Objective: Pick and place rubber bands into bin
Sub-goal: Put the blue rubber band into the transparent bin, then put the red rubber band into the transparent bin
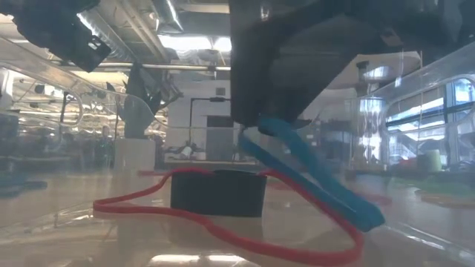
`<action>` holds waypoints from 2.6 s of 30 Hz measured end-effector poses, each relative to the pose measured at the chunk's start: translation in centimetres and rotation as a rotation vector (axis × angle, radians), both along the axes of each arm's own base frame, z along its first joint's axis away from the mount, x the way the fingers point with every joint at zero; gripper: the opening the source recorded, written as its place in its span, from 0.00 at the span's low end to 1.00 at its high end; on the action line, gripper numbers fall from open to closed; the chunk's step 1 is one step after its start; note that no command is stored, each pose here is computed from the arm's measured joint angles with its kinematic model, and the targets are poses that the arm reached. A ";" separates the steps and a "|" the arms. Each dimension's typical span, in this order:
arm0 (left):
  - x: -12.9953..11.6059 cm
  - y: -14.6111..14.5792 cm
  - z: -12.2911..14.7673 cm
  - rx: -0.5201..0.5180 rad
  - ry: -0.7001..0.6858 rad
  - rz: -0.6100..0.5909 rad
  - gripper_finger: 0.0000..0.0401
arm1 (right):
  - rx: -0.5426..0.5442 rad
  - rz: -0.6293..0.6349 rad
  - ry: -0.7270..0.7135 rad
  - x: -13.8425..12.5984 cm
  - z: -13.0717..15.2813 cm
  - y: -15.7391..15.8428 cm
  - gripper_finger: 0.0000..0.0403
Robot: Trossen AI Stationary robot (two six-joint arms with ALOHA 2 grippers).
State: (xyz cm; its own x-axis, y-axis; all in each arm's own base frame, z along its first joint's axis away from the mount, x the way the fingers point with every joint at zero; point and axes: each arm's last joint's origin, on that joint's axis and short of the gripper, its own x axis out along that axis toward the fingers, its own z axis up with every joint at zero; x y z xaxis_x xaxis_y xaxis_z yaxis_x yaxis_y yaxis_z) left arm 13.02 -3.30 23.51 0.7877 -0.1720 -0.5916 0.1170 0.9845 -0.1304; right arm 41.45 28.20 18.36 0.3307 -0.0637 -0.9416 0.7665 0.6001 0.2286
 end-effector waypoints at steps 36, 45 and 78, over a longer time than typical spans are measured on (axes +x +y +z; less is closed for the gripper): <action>0.4 -0.1 0.6 -0.013 -0.070 0.010 0.01 | -0.306 0.030 -0.081 -8.1 3.7 -7.0 0.00; 0.9 0.0 0.6 0.025 -0.090 0.072 0.01 | -0.199 -0.013 -0.264 -15.3 1.4 -12.4 0.00; 5.3 -0.2 -1.8 0.085 -0.043 0.383 0.01 | -0.304 0.274 -0.298 -22.3 -3.1 -18.8 0.09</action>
